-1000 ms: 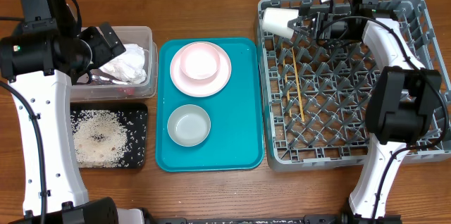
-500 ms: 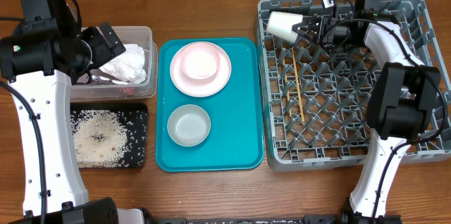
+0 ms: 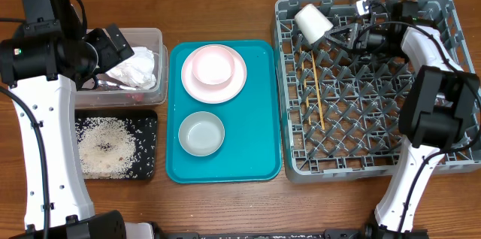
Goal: Sort waste into correct bins and load items into the dishwasher
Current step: 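Carry the white cup to the rack's back-left corner and set it down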
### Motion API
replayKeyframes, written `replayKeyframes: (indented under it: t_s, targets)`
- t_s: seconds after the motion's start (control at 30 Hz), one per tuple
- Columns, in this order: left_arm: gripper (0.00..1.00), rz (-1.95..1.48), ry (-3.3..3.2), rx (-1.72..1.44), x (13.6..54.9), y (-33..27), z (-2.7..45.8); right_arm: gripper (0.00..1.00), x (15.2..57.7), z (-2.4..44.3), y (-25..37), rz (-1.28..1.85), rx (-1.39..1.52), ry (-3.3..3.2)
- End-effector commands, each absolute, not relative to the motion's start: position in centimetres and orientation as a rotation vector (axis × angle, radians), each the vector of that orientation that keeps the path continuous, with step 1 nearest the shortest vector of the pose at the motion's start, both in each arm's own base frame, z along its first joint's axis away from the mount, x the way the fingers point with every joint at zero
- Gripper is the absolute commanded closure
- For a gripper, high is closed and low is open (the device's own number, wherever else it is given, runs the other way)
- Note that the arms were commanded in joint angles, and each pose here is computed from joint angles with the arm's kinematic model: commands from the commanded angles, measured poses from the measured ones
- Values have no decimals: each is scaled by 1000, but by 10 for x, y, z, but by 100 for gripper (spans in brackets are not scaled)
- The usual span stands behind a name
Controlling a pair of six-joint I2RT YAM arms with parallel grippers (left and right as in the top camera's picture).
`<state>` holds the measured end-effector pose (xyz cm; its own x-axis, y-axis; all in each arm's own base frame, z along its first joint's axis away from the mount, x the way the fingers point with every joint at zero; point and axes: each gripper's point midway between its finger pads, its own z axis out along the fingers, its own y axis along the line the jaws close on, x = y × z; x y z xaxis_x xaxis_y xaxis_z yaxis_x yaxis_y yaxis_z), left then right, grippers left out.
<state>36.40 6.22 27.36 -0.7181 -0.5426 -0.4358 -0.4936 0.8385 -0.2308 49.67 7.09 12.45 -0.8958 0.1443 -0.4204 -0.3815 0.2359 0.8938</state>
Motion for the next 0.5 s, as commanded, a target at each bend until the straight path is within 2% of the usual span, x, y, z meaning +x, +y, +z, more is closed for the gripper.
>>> replayKeyframes:
  t_s: [0.0, 0.27, 0.47]
  targets:
    - [0, -122, 2508, -743, 366, 64, 279, 77, 495, 118, 60, 1706, -159, 2119]
    - [0, -122, 2508, -743, 366, 64, 279, 77, 488, 115, 41, 1705, -41, 2183]
    - [0, -122, 2508, -743, 366, 64, 279, 77, 485, 121, 32, 1548, -29, 2327]
